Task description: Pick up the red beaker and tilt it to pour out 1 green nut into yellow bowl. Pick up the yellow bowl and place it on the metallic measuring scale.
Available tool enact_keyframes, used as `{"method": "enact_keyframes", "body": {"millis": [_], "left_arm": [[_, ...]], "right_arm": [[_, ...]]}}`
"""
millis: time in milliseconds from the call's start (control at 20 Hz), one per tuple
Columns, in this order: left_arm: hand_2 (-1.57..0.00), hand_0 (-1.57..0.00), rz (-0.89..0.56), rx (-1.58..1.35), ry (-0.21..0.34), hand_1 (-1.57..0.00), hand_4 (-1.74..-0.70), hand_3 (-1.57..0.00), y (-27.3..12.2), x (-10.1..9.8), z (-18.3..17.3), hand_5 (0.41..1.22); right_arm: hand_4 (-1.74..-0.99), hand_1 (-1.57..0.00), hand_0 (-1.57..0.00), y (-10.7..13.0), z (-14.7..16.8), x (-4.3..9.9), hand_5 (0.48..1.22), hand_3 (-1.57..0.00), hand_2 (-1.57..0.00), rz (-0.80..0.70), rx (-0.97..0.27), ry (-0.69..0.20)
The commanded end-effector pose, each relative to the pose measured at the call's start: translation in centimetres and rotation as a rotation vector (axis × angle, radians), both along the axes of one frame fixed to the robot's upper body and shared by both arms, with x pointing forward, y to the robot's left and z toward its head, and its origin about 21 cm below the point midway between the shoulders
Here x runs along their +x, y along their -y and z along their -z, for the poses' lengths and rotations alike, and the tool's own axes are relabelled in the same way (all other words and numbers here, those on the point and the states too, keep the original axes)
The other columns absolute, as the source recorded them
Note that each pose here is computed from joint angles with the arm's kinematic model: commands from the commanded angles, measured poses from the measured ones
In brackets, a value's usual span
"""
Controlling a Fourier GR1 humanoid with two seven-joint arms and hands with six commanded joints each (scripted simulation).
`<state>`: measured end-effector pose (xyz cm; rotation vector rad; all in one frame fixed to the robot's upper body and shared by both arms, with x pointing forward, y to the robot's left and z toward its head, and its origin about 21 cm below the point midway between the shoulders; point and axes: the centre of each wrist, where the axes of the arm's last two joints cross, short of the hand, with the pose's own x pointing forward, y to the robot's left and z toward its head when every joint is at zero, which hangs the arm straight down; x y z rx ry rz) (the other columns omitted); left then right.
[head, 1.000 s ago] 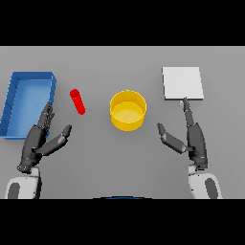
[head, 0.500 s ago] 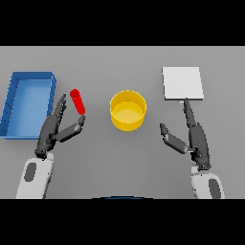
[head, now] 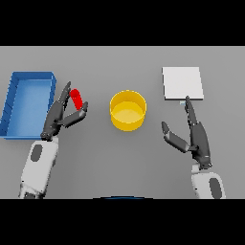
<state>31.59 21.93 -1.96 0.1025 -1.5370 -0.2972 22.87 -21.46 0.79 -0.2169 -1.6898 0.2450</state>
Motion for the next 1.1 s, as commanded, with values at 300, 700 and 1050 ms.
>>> {"method": "enact_keyframes", "body": {"millis": [300, 700, 1050], "left_arm": [[0.00, 0.00, 0.006, 0.023, -0.026, 0.00, -1.29, 0.00, 0.6, 2.5, -0.4, 0.683], [-0.07, 0.00, 0.007, -0.057, -0.007, -0.03, -1.38, -0.03, 1.6, 3.6, 0.6, 0.724], [-1.14, -1.11, -0.002, -0.038, 0.017, -1.12, -1.60, -0.97, 2.9, 4.4, 0.7, 1.078]], "right_arm": [[-1.268, 0.00, 0.00, -0.1, 0.0, 0.0, 0.641, 0.00, 0.00, -0.008, 0.014, 0.007], [-1.259, 0.00, 0.00, 0.0, 0.1, -0.2, 0.642, 0.00, 0.00, 0.003, -0.008, -0.013], [-1.252, 0.00, 0.00, 0.5, 0.2, -0.6, 0.644, 0.00, 0.00, 0.005, -0.008, -0.007]]}}
